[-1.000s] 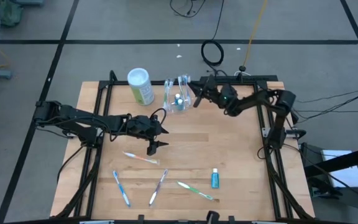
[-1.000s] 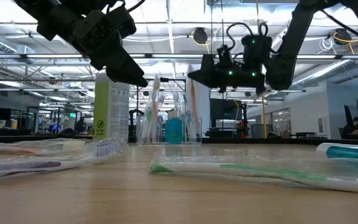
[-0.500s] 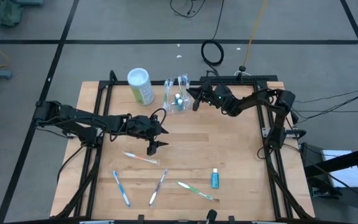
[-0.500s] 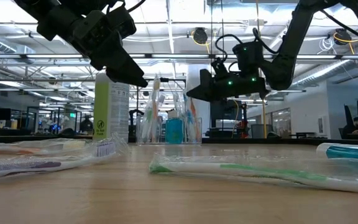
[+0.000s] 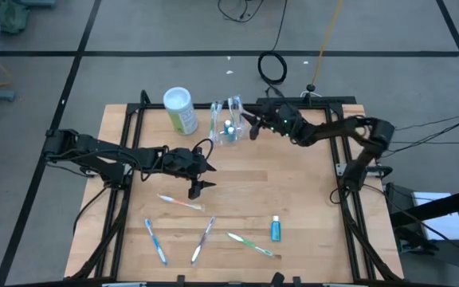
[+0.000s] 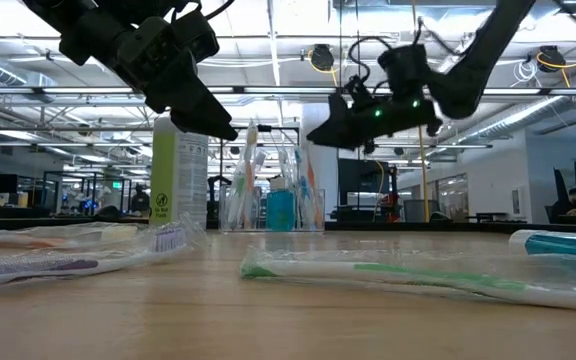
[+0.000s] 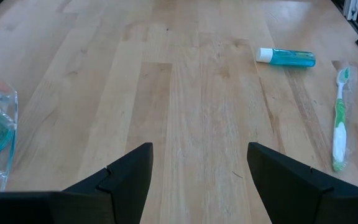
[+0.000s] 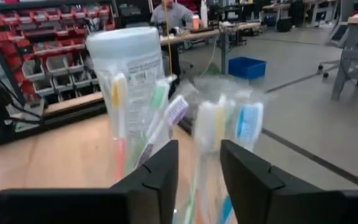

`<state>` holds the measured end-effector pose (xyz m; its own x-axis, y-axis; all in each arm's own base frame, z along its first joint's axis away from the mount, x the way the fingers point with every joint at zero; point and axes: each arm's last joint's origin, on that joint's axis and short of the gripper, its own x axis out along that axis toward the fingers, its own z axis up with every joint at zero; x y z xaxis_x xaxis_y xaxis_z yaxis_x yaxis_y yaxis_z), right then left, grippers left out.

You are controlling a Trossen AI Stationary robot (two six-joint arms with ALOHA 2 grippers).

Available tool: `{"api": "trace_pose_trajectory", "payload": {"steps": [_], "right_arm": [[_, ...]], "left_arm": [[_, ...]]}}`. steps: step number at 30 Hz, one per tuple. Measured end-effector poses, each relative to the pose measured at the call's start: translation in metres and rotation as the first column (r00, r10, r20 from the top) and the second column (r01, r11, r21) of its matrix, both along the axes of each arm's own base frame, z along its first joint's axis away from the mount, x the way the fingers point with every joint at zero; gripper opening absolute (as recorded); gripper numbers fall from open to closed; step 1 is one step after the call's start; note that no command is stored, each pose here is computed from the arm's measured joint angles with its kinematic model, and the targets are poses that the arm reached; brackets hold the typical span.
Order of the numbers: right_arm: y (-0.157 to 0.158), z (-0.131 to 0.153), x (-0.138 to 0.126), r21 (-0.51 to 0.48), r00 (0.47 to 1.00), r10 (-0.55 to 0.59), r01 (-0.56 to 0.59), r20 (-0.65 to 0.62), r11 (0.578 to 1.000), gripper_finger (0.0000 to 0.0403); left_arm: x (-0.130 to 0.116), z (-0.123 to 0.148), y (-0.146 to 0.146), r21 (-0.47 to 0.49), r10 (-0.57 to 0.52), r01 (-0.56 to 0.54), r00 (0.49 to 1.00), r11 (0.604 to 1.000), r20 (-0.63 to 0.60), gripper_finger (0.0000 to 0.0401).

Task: Pick & Place toothbrushing station
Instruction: Put the right orange toothbrush into the transparent organizer, then put the blue mouthwash into the transparent organizer

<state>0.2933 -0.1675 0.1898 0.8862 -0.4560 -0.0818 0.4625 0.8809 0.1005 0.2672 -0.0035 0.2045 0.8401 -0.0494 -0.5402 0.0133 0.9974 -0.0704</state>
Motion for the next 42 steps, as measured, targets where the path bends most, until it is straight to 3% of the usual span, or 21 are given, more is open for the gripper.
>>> {"api": "trace_pose_trajectory", "payload": {"steps": [6, 10, 17, 24, 32, 35, 38, 42], "right_arm": [[0.022, 0.022, -0.022, 0.146, 0.979, 0.038, -0.008, -0.203, 0.989, 0.0138], [0.050, 0.029, -0.043, 0.277, 0.922, 0.113, -0.006, -0.370, 0.961, 0.0137], [0.120, 0.031, -0.069, 0.536, 0.803, 0.294, 0.037, -0.518, 0.843, 0.0138], [0.179, 0.017, -0.076, 0.690, 0.762, 0.413, 0.061, -0.499, 0.721, 0.0139], [0.213, 0.001, -0.088, 0.782, 0.750, 0.439, 0.165, -0.496, 0.601, 0.0139], [0.222, -0.012, -0.093, 0.833, 0.783, 0.417, 0.221, -0.461, 0.507, 0.0139], [0.231, -0.021, -0.096, 0.884, 0.824, 0.414, 0.203, -0.386, 0.421, 0.0139], [0.235, -0.034, -0.101, 0.911, 0.846, 0.415, 0.179, -0.336, 0.372, 0.0139]], "left_arm": [[0.000, 0.000, 0.000, 0.000, 0.000, 0.000, 1.000, 1.000, 0.000, 0.0267], [0.000, 0.000, 0.000, 0.000, 0.000, 0.000, 1.000, 1.000, 0.000, 0.0267], [0.001, 0.002, 0.000, 0.000, 0.000, 0.000, 1.000, 1.000, 0.019, 0.0267], [0.001, 0.002, 0.000, 0.000, 0.001, -0.001, 1.000, 1.000, 0.021, 0.0267], [0.001, 0.002, 0.000, 0.000, 0.001, -0.001, 1.000, 1.000, 0.021, 0.0267], [0.001, 0.002, 0.000, 0.000, 0.001, -0.001, 1.000, 1.000, 0.021, 0.0267], [0.001, 0.002, 0.000, 0.000, 0.001, -0.001, 1.000, 1.000, 0.021, 0.0267], [0.001, 0.002, 0.000, -0.004, 0.004, -0.003, 1.000, 1.000, 0.021, 0.0267]]}}
